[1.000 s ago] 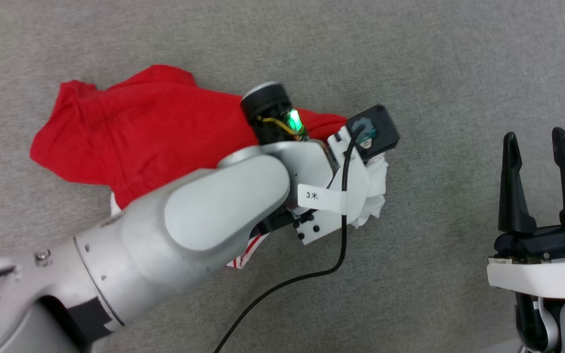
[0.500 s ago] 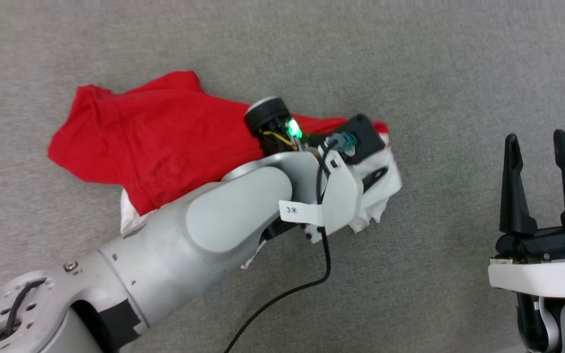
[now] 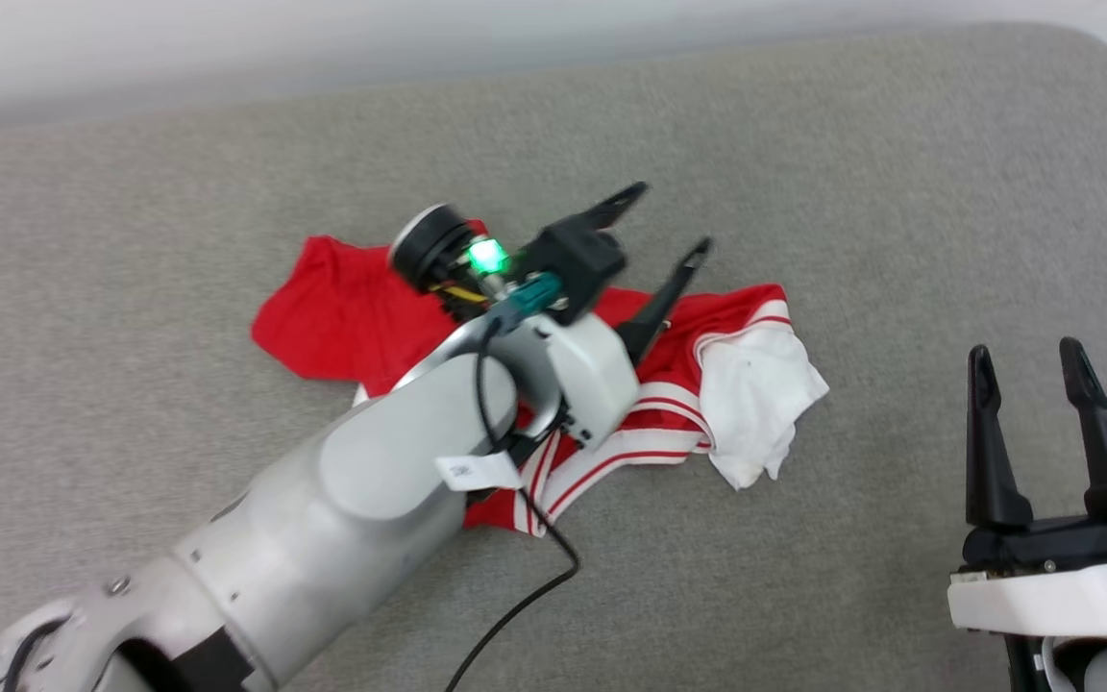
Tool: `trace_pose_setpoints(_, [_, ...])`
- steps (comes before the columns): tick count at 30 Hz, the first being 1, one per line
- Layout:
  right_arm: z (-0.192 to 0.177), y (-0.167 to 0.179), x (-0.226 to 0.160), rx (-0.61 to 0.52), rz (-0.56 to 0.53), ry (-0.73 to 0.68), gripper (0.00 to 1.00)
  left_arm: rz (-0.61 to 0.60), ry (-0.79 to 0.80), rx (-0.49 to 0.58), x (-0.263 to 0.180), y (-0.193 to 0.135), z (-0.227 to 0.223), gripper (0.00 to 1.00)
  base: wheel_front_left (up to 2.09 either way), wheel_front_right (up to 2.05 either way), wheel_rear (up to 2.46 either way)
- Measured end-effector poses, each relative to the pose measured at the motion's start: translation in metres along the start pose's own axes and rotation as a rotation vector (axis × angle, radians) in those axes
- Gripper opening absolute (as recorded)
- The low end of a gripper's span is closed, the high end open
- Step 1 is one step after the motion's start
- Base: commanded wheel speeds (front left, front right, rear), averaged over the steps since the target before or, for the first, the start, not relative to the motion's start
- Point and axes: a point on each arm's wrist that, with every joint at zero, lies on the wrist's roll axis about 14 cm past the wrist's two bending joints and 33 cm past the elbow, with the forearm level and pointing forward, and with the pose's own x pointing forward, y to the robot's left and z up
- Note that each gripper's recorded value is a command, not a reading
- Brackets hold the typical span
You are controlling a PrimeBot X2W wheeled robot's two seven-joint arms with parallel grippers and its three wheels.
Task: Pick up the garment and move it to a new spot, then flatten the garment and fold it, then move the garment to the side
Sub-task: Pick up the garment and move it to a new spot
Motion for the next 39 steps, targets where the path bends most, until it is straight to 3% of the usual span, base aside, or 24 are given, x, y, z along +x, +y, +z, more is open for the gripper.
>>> trace_pose_setpoints(11, [0.011, 0.022, -0.013, 0.018, 0.067, -0.025, 1.0, 0.425, -0.088, 0.036, -0.106, 0.063, 0.024, 1.0, 0.0, 0.0, 0.0])
trace_pose_setpoints(21, [0.019, 0.032, -0.023, 0.032, 0.099, -0.041, 1.0, 0.737, -0.094, 0.056, -0.206, 0.088, 0.017, 1.0, 0.0, 0.0, 0.0])
trace_pose_setpoints(28, [0.019, 0.033, -0.032, 0.046, 0.105, -0.035, 1.0, 0.854, -0.096, 0.053, -0.25, 0.082, 0.012, 1.0, 0.0, 0.0, 0.0])
trace_pose_setpoints(39, [0.011, 0.028, -0.043, 0.08, 0.087, -0.008, 1.0, 0.924, -0.081, 0.04, -0.281, 0.071, 0.0, 1.0, 0.0, 0.0, 0.0])
